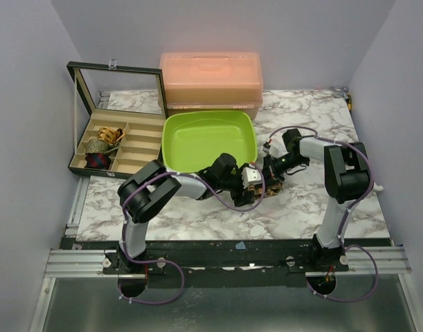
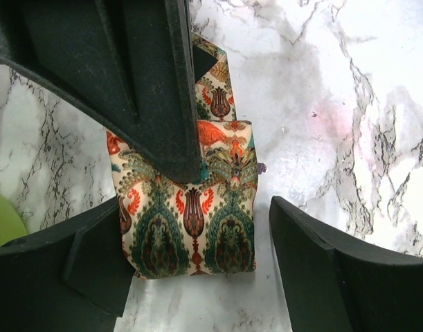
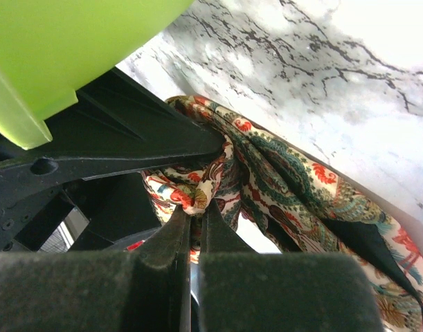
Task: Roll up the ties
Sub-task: Roll the tie at the center of the board.
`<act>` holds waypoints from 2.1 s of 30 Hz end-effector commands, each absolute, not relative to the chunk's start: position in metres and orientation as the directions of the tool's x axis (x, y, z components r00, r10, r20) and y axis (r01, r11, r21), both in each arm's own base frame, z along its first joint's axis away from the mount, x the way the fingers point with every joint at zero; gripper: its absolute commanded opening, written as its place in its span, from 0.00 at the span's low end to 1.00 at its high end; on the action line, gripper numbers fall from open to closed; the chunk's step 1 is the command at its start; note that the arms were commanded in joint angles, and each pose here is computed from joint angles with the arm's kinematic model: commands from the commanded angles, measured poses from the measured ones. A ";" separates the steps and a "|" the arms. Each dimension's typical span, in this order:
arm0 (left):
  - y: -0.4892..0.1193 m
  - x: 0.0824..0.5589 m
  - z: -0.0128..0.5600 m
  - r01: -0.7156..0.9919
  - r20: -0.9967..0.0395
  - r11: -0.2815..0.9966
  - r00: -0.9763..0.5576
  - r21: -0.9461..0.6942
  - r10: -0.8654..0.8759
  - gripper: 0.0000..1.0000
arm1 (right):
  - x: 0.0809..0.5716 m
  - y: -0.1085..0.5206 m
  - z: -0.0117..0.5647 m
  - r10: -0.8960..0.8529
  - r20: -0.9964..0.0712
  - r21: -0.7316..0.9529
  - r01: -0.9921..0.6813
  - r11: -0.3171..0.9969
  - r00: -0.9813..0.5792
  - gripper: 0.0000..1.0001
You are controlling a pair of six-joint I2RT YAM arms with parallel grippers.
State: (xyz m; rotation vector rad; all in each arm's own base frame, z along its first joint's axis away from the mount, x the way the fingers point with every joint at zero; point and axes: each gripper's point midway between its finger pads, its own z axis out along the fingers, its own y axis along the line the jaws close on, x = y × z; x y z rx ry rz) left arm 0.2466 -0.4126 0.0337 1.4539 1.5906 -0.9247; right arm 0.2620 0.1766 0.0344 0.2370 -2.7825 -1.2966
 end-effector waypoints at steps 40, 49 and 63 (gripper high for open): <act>-0.358 0.235 -0.020 0.983 -0.786 0.174 -0.152 -0.057 0.599 0.30 | 0.263 0.187 0.052 -0.274 -0.097 0.712 -0.259 0.653 -0.957 0.61; -0.367 0.232 -0.022 0.987 -0.779 0.151 -0.137 -0.055 0.612 0.35 | 0.264 0.206 0.059 -0.185 -0.063 0.794 -0.162 0.586 -0.981 0.59; -0.376 0.232 -0.011 0.988 -0.804 0.139 -0.132 -0.062 0.580 0.55 | 0.246 0.171 -0.006 -0.173 0.031 0.645 -0.113 0.756 -0.984 0.01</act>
